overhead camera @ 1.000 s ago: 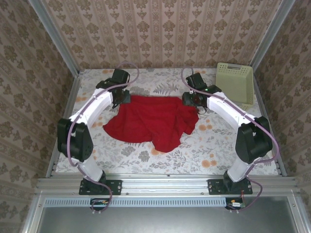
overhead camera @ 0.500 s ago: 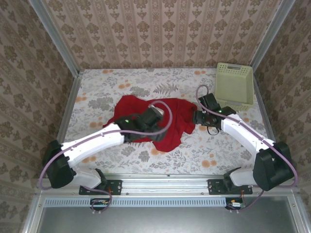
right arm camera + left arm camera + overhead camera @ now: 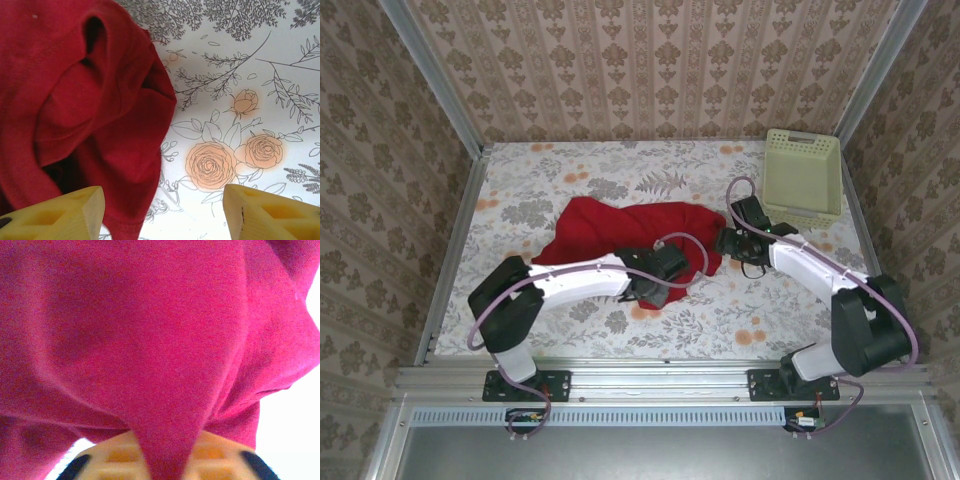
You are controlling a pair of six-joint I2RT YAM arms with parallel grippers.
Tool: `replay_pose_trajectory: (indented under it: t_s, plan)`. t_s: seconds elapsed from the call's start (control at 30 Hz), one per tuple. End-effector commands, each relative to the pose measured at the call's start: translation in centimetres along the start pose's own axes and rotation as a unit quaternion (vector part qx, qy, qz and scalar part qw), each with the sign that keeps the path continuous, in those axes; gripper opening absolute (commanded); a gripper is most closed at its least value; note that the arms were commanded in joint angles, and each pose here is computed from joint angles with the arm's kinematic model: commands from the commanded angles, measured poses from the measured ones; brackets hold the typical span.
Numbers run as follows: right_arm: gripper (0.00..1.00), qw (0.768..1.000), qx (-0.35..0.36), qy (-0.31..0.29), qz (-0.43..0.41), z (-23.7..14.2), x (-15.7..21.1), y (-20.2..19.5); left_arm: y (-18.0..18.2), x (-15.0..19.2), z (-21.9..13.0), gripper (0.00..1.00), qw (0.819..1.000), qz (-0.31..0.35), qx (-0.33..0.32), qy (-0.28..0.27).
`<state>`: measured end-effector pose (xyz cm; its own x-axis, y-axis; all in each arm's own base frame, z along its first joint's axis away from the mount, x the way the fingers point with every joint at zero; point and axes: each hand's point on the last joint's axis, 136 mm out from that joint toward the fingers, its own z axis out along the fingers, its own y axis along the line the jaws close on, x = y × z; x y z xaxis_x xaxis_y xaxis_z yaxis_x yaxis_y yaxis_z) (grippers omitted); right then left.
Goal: Fold the inside-out t-shirt
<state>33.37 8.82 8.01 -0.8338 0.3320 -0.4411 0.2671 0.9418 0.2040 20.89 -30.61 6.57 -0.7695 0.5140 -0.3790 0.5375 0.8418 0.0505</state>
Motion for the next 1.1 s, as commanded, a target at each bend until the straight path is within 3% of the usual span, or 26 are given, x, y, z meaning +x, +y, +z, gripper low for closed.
replay_pose_trajectory:
  t_s: [0.0, 0.1, 0.2, 0.47, 0.7, 0.8, 0.9, 1.07]
  plan:
    - [0.64, 1.0, -0.013, -0.011, 0.003, 0.5, -1.9, 0.8, 4.4, -1.3, -4.6, 0.0, 0.997, -0.044, -0.028, -0.059]
    - [0.63, 0.999, -0.027, -0.007, -0.019, 1.4, -2.5, 1.9, 8.6, -1.5, -9.1, 0.0, 0.987, -0.108, -0.015, -0.122]
    - [0.61, 0.997, -0.062, 0.006, -0.034, 2.4, -2.4, 3.8, 12.4, -0.6, -11.0, 0.0, 0.972, -0.185, 0.022, -0.144]
    - [0.61, 0.991, -0.09, 0.045, -0.092, 5.2, 0.5, 7.5, 18.0, 0.9, -11.2, 0.0, 0.953, -0.27, 0.015, -0.135]
    - [0.61, 0.989, -0.081, 0.075, -0.101, 7.1, 2.4, 8.4, 19.9, 1.4, -10.1, 0.0, 0.948, -0.295, 0.006, -0.117]
    - [0.43, 0.989, -0.073, 0.075, -0.104, 7.2, 2.4, 8.2, 20.1, 1.6, -9.7, 0.0, 0.949, -0.297, 0.003, -0.108]
    - [0.22, 0.991, -0.043, 0.04, -0.12, 5.0, 0.8, 7.7, 20.3, 1.4, -10.0, 0.0, 0.951, -0.292, -0.001, -0.105]
    - [0.03, 0.986, 0.035, -0.082, -0.139, -5.0, -5.6, 5.4, 20.8, -2.6, -14.7, 0.0, 0.948, -0.273, 0.006, -0.165]
